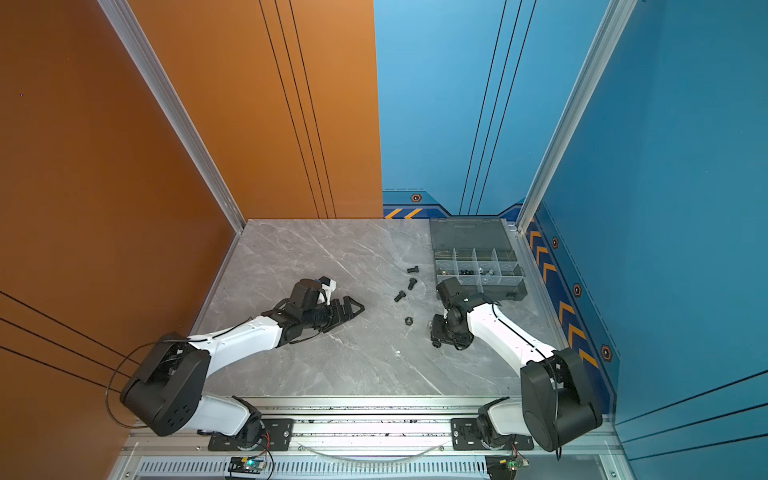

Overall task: Sort the screws and nuts into containers
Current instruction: 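Move the right gripper back down to the black nut beside the silver bolt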

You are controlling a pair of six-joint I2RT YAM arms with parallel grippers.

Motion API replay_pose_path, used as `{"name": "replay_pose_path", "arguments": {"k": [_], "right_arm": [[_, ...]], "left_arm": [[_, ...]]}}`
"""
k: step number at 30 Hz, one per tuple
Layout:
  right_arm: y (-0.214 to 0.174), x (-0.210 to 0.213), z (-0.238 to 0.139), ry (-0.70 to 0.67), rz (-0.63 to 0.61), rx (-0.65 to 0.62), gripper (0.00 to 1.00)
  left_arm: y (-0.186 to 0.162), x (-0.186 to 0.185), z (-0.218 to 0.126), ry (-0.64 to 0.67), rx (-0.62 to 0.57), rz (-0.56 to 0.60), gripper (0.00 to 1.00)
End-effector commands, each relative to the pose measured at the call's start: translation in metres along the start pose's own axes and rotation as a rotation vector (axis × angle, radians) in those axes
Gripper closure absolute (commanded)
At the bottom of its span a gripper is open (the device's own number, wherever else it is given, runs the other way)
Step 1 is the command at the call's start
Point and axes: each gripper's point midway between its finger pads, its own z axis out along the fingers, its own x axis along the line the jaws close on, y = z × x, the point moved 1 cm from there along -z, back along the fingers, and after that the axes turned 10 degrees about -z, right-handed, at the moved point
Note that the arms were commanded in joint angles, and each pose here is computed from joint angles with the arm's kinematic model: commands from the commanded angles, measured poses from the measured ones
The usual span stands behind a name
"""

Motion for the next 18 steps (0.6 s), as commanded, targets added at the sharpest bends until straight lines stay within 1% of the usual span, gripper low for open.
{"name": "replay_pose_path", "arguments": {"k": [1, 18], "right_arm": [[0.002, -0.001, 0.008, -0.031, 0.024, -0.018, 0.45], [0.0, -0.001, 0.032, -0.046, 0.042, 0.006, 0.47]], "left_arm": [[0.001, -0.009, 0.003, -0.017, 0.009, 0.019, 0.02], [-0.001, -0.011, 0.005, -0.018, 0.017, 0.023, 0.02]]}}
